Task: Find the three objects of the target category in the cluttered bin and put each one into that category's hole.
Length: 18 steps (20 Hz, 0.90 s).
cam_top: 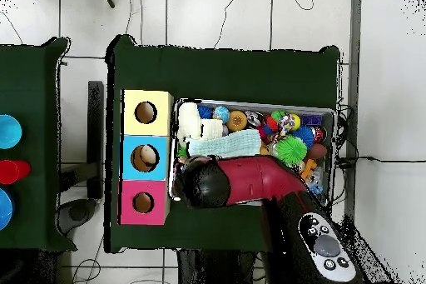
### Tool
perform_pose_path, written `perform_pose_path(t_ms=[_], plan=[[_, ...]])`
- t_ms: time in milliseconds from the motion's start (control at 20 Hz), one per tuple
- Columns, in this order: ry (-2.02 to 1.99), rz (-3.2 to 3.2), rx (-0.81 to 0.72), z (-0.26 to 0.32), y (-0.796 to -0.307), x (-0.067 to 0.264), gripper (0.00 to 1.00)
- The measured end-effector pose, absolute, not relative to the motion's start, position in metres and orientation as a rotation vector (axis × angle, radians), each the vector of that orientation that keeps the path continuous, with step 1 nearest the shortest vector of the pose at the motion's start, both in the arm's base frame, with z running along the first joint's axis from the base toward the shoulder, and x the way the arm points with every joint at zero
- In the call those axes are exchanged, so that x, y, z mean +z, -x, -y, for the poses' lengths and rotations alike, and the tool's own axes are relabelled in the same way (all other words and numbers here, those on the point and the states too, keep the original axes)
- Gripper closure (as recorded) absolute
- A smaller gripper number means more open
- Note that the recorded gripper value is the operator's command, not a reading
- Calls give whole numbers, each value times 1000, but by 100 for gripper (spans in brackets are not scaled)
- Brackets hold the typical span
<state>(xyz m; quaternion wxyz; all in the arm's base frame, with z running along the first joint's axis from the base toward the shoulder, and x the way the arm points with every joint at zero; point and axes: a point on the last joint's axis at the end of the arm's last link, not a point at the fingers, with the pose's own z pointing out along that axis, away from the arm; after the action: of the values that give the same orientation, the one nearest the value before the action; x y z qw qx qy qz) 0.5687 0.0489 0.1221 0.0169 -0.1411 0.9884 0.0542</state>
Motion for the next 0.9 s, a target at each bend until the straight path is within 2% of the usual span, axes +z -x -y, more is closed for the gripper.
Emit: perform_pose_path(t_ms=[500,900], plan=[[434,-3007,199,-63,-562,103,0],[446,-3005,220,-74,-537,88,0]])
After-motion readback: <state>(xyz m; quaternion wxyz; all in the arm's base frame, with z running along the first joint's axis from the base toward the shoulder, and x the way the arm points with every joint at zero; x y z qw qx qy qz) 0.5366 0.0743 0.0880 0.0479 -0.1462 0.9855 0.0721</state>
